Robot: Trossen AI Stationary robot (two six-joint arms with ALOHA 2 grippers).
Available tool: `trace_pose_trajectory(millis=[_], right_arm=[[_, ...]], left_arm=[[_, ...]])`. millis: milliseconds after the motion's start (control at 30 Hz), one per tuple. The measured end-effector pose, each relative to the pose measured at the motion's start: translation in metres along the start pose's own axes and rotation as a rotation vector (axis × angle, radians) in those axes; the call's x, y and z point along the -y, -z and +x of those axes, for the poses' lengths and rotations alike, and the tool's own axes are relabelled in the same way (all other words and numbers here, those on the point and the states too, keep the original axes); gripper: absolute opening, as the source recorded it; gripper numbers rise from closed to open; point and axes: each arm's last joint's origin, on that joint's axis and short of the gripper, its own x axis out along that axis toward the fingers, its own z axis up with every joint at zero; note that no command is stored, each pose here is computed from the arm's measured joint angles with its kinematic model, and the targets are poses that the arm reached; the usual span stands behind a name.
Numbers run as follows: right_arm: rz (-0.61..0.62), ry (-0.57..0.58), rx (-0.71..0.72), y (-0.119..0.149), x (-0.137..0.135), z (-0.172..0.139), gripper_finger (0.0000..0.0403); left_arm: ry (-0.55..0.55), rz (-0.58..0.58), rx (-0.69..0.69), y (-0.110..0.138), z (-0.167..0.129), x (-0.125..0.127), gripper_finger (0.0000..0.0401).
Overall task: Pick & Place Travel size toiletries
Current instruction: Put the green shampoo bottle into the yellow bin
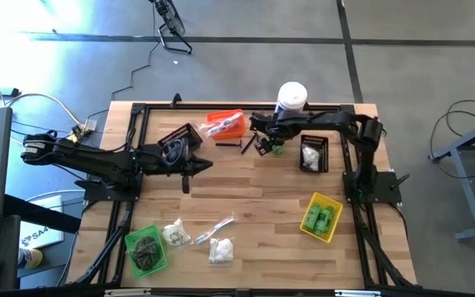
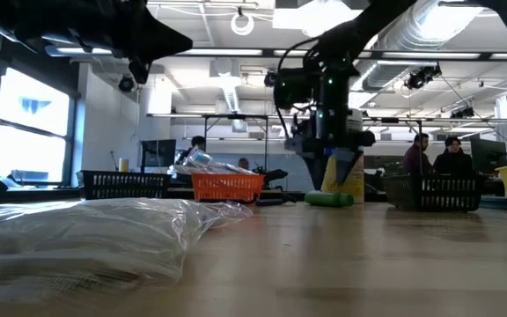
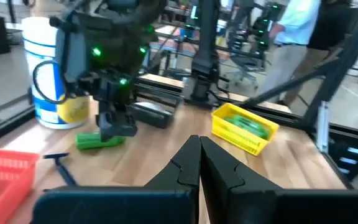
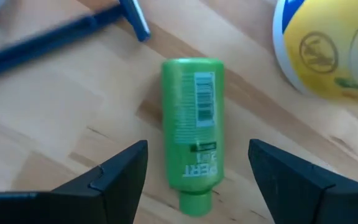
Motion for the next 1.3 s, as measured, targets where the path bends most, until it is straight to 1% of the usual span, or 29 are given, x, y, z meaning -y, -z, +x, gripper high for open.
trace_pose_trajectory(millis=[267, 567, 767, 1000, 1133, 1300], right_arm=[[-0.031, -0.037, -0.034, -0.001, -0.007, 0.017, 0.0272], [-0.057, -0.085, -0.058, -0.004, -0.003, 0.018, 0.0272], [-0.041, -0.116, -0.004, -0.011, -0.004, 0.019, 0.0272], [-0.039, -0.137, -0.012, -0.012, -0.004, 0.019, 0.0272], [-0.087, -0.161, -0.021, -0.012, -0.004, 0.019, 0.0272], [-0.124, -0.206, -0.047, -0.01, -0.005, 0.019, 0.0272]], left_arm=[[-0.001, -0.003, -0.001, 0.0, 0.0, 0.0, 0.0], [-0.008, 0.001, -0.034, 0.003, 0.0, -0.001, 0.0], [-0.007, 0.001, -0.03, 0.003, 0.0, -0.001, 0.0], [-0.007, 0.001, -0.03, 0.003, 0.0, -0.001, 0.0], [-0.008, -0.022, -0.031, 0.003, 0.0, -0.001, 0.0], [-0.013, -0.019, -0.055, 0.005, 0.0, -0.001, 0.0]])
